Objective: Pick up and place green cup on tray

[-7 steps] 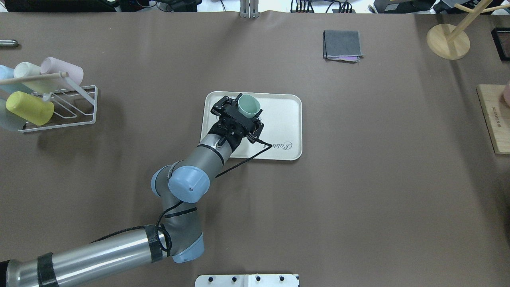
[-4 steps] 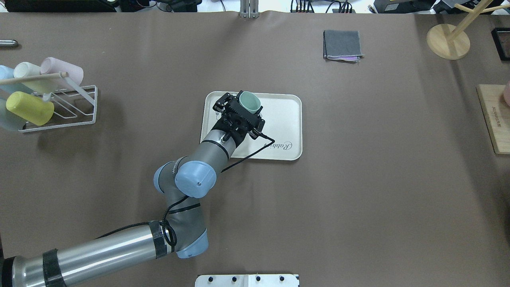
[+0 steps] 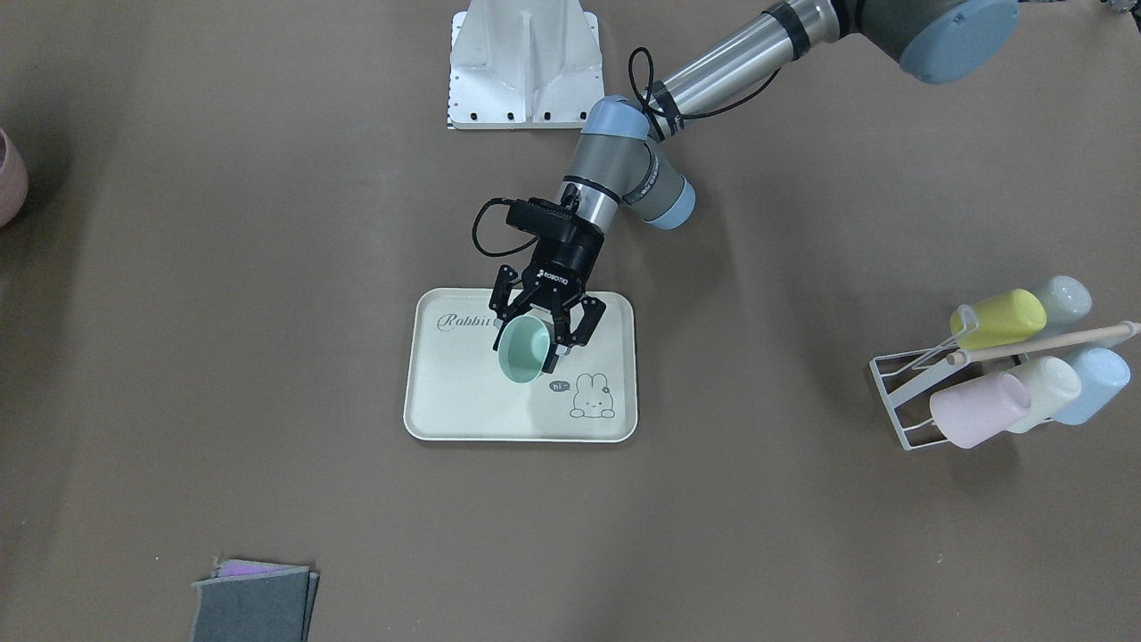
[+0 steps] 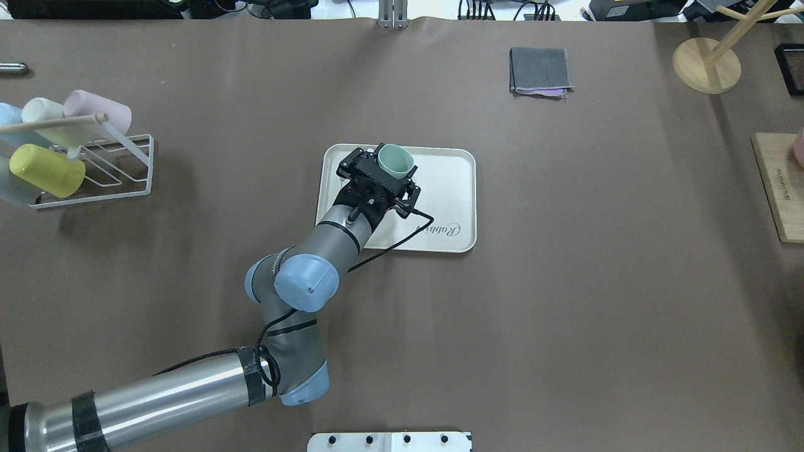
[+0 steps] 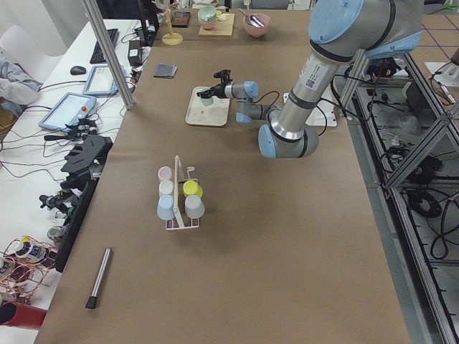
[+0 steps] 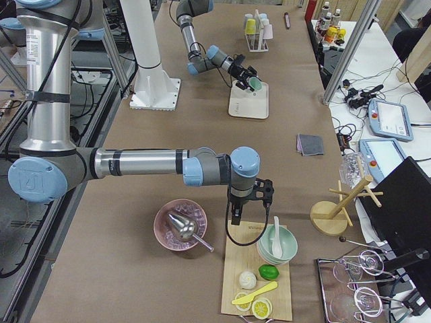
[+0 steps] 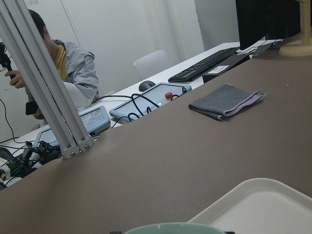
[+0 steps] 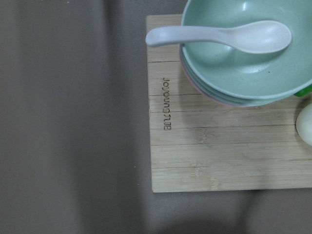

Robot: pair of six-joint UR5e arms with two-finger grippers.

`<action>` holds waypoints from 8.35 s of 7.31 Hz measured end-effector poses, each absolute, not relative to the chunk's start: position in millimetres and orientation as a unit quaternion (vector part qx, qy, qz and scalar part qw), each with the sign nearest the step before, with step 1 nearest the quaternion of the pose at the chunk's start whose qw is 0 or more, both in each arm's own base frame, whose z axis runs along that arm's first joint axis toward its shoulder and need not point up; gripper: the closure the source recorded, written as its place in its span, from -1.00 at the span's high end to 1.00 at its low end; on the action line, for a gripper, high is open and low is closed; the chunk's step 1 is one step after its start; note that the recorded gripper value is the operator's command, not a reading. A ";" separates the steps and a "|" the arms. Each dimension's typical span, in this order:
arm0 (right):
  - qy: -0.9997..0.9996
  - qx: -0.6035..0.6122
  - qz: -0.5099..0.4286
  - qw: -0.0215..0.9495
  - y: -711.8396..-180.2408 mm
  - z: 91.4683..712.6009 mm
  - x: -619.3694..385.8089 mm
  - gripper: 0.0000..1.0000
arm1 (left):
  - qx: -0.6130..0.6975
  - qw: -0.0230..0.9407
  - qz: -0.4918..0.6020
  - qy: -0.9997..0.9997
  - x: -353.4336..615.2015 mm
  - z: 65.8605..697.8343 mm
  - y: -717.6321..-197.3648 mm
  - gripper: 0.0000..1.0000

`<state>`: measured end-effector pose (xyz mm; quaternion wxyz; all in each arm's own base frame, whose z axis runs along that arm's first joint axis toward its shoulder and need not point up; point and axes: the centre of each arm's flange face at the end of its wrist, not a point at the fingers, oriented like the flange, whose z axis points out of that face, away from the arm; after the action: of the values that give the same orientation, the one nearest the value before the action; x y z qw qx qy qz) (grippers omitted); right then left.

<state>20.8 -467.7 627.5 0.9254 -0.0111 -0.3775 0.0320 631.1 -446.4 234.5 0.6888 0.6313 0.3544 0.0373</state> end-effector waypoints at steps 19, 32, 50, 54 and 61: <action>-0.366 0.001 0.001 0.931 -435.7 604.3 2.1 1.00 | 0.630 0.680 0.023 0.375 638.9 265.6 -446.3 0.82; -0.350 0.000 0.013 0.937 -430.5 611.7 11.3 1.00 | 0.569 0.733 0.050 0.368 477.5 204.9 -544.6 0.94; -0.355 0.005 0.039 0.934 -417.8 615.7 37.7 1.00 | 0.122 0.907 -0.024 0.402 -159.3 594.2 -519.8 0.95; -0.355 0.005 0.040 0.934 -417.4 616.4 38.0 1.00 | 0.077 0.912 -0.039 0.400 -153.4 622.9 -504.8 0.95; -0.352 -0.001 0.042 0.935 -416.1 623.1 38.4 1.00 | 0.015 0.924 -0.019 0.381 -113.4 628.6 -511.6 0.95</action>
<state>38.4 -416.1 623.1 0.9350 -0.0011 -0.3521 0.0421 -113.4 -511.6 628.6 0.9242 0.0154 0.3810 -0.0194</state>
